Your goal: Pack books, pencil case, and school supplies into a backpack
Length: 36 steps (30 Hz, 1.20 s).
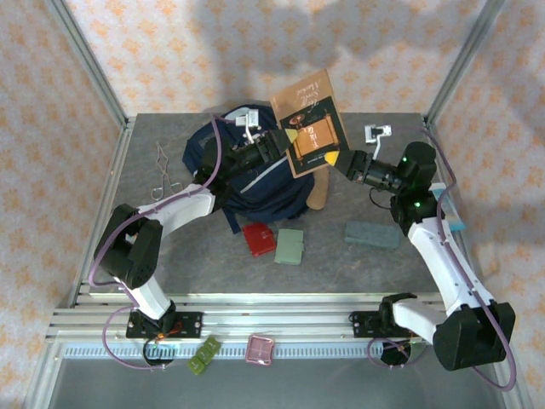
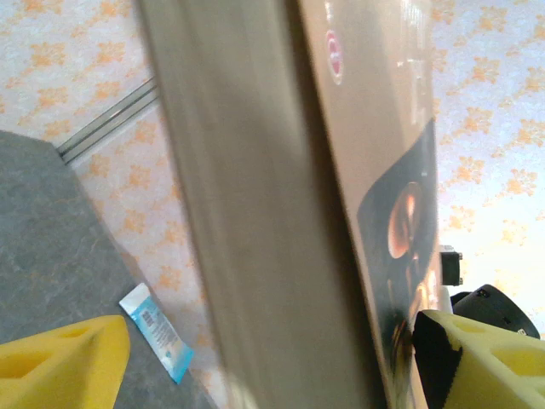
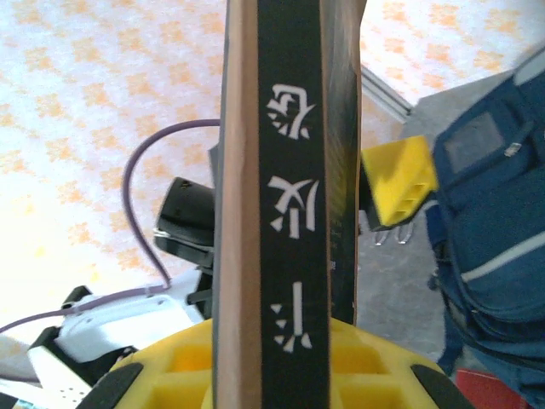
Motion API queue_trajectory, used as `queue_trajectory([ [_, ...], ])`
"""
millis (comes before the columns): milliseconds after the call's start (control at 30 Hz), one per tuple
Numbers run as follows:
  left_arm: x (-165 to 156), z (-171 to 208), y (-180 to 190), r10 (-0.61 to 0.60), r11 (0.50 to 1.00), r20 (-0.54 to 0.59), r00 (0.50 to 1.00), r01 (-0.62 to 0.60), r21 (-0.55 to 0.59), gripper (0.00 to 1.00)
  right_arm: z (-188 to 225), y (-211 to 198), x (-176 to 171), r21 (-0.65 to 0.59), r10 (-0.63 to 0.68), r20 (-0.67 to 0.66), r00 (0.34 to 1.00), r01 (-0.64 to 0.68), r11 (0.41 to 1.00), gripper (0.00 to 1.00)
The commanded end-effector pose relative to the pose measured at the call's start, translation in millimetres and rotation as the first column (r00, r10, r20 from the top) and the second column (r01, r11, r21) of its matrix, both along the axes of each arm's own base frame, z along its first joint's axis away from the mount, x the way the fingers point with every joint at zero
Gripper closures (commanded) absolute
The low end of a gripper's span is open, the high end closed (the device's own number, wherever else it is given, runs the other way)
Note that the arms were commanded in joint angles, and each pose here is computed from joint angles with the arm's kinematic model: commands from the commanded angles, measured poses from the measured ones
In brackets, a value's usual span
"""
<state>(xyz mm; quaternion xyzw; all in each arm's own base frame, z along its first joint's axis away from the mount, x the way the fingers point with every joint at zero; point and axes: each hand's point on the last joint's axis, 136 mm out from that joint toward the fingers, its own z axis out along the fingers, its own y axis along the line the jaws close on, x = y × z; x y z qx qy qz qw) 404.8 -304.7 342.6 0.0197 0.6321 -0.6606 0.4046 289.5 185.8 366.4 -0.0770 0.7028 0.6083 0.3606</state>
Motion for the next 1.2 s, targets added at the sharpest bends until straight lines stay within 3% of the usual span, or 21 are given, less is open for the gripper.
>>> queue_trajectory([
  [0,-19.4,39.9,3.0,-0.033,0.996,0.130,0.991,0.043,-0.076,0.15,40.4,3.4,-21.5,0.033,0.059,0.178,0.982,-0.066,0.997,1.00],
  [133,-33.6,58.0,5.3,-0.078,0.984,0.186,0.979,0.105,-0.142,0.23,16.3,4.7,-5.5,0.004,0.049,0.087,0.995,-0.049,0.999,1.00],
  [333,-36.4,46.5,1.0,-0.124,0.983,0.145,0.982,0.142,-0.118,0.65,3.3,2.7,7.6,-0.023,0.015,0.047,0.999,-0.014,1.000,1.00],
  [433,-35.7,38.9,0.8,-0.127,0.983,0.122,0.984,0.141,-0.114,0.98,4.1,2.3,8.7,-0.026,0.006,0.048,0.999,-0.005,1.000,0.96],
  [500,-33.1,36.1,2.2,-0.115,0.983,0.109,0.987,0.129,-0.127,1.00,7.9,0.8,9.6,-0.013,-0.016,0.053,0.998,0.017,1.000,0.73],
  [600,-31.1,36.8,2.8,-0.104,0.976,0.098,0.990,0.120,-0.183,1.00,20.8,-1.5,4.9,0.058,-0.049,0.081,0.996,0.044,0.997,0.49],
  [1033,-31.7,40.8,3.6,0.008,0.927,0.054,0.998,0.013,-0.376,1.00,5.6,21.9,5.4,0.115,-0.139,0.055,0.989,0.132,0.985,0.47],
  [1167,-36.1,40.4,-9.7,-0.011,0.929,0.052,0.999,0.029,-0.370,1.00,3.8,20.5,9.0,0.150,-0.180,0.038,0.983,0.173,0.973,0.59],
])
